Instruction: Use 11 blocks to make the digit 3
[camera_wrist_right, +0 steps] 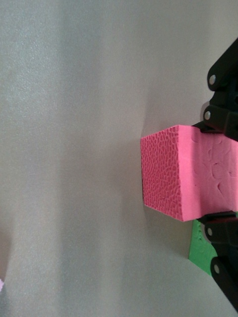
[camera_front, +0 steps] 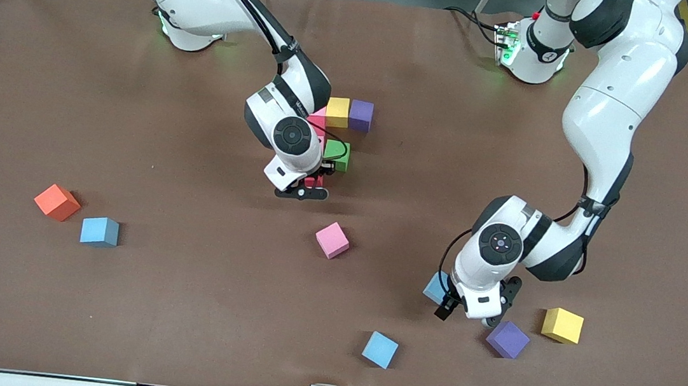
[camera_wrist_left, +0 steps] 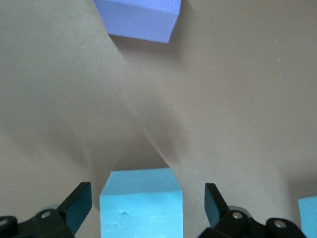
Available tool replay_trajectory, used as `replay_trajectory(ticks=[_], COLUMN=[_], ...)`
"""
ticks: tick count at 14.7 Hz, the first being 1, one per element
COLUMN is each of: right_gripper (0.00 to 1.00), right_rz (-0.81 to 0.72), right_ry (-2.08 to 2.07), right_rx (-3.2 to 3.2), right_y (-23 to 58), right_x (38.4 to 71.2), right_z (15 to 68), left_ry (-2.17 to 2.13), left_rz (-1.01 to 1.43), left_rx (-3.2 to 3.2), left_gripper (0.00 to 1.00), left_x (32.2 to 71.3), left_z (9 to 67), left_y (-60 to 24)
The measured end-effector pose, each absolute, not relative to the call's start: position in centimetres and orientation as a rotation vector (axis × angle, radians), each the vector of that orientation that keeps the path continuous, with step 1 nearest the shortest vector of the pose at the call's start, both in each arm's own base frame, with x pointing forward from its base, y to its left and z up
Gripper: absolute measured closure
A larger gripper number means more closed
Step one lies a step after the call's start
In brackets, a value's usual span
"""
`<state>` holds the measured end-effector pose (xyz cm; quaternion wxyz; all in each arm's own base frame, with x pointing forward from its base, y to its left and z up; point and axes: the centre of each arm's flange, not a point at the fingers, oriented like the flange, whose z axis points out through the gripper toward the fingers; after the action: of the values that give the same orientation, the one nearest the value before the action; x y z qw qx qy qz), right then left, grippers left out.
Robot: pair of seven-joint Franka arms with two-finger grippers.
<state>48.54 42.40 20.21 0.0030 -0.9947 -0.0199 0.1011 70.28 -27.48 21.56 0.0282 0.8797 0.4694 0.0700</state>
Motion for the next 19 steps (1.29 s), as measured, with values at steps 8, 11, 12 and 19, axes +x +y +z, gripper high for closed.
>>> replay_trajectory(ticks=[8, 11, 12, 19], right_gripper=[0.11, 0.00, 0.00, 0.00], right_rz=[0.320, 0.294, 0.273, 0.097], right_ry=[-0.062, -0.040, -0.023, 0.208], right_rx=[-3.121, -3.120, -3.120, -3.138], right_y=[42.3, 41.9, 41.5, 33.9], right_x=[48.5, 49.5, 50.2, 57.3], right_z=[20.1, 20.6, 21.1, 30.2], left_ry=[1.457, 1.460, 1.462, 1.555], left_rz=[0.208, 0.208, 0.209, 0.171], left_rx=[2.716, 2.714, 2.711, 2.631], left_gripper=[0.41, 0.62, 0.70, 0.80], left_x=[70.1, 70.1, 70.1, 69.9], left_z=[21.0, 21.0, 21.1, 23.6], left_y=[-27.8, -27.8, -27.8, -29.1])
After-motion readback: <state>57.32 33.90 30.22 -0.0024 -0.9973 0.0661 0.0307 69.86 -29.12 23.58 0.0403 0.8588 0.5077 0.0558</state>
